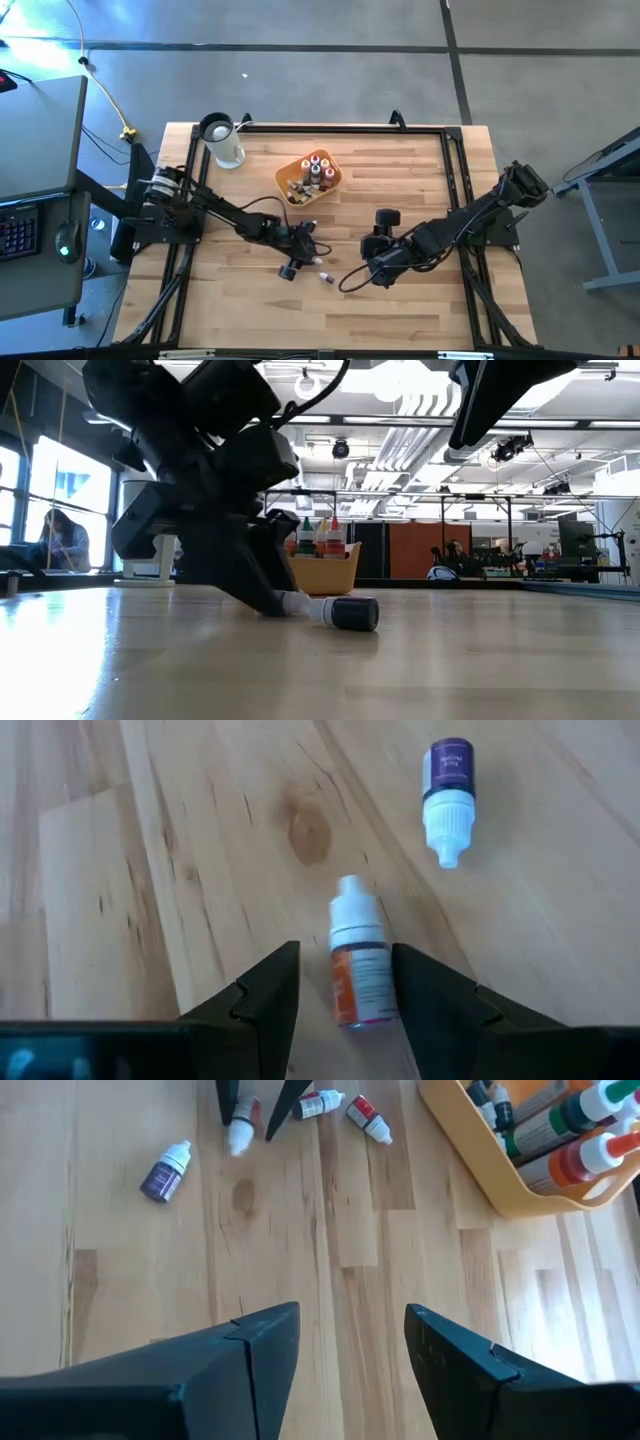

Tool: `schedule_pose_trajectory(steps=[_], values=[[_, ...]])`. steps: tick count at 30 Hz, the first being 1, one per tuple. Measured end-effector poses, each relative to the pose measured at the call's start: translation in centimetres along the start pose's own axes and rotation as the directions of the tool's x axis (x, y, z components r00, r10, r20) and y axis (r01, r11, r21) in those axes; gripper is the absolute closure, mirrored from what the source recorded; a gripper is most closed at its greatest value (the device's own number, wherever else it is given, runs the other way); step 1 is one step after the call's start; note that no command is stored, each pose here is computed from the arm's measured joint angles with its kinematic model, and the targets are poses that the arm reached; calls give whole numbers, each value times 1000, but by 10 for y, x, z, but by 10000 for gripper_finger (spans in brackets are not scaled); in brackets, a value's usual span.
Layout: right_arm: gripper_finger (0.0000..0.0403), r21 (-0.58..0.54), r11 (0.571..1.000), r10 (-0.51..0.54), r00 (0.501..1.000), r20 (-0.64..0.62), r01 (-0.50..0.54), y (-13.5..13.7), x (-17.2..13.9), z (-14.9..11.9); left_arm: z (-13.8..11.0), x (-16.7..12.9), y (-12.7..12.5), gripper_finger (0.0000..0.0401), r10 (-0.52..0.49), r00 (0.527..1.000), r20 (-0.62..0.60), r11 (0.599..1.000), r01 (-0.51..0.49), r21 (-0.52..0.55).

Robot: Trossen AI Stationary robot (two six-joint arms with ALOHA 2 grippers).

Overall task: Pick & Place food coloring
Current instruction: Put the small orange food coloring bottle into the yellow bin

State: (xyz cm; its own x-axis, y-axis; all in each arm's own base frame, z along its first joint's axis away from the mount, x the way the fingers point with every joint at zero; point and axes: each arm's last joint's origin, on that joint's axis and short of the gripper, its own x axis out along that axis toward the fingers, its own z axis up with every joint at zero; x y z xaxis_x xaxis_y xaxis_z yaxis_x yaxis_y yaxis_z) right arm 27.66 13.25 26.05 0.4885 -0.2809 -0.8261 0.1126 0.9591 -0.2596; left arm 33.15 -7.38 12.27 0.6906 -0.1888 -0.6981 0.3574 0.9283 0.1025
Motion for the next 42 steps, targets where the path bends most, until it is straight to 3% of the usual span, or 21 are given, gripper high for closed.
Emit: schedule_pose_trajectory(steps=[5, 12, 23, 27, 31, 35, 38, 42], values=[[226, 0, 1000, 0, 1000, -1, 0, 0, 0, 0, -1, 3, 0, 245, 4, 1000, -3, 1000, -4, -22], [226, 28, 1000, 0, 1000, -1, 0, 0, 0, 0, -2, 3, -1, 250, -11, 1000, -6, 987, 10, -158], [226, 27, 1000, -3, 1000, 0, 3, 0, 0, 0, 2, 4, 2, 334, 57, 998, 4, 981, -56, -187], [226, 30, 999, -18, 1000, 7, 18, 0, 0, 0, 17, -1, 9, 326, 194, 981, -1, 964, -191, -183], [226, 54, 998, -19, 1000, 8, 18, -1, 0, 0, 33, -11, 19, 310, 445, 890, -94, 889, -452, -70], [226, 53, 998, -15, 1000, 5, 14, 0, 0, 0, 47, -22, 35, 308, 663, 720, -204, 741, -670, 42], [226, 53, 999, -13, 1000, 5, 13, 0, 0, 0, 49, -32, 53, 308, 716, 630, -301, 665, -746, 21], [226, 53, 999, -11, 1000, 4, 11, 0, 0, 0, 45, -42, 82, 307, 714, 576, -398, 586, -803, -109]])
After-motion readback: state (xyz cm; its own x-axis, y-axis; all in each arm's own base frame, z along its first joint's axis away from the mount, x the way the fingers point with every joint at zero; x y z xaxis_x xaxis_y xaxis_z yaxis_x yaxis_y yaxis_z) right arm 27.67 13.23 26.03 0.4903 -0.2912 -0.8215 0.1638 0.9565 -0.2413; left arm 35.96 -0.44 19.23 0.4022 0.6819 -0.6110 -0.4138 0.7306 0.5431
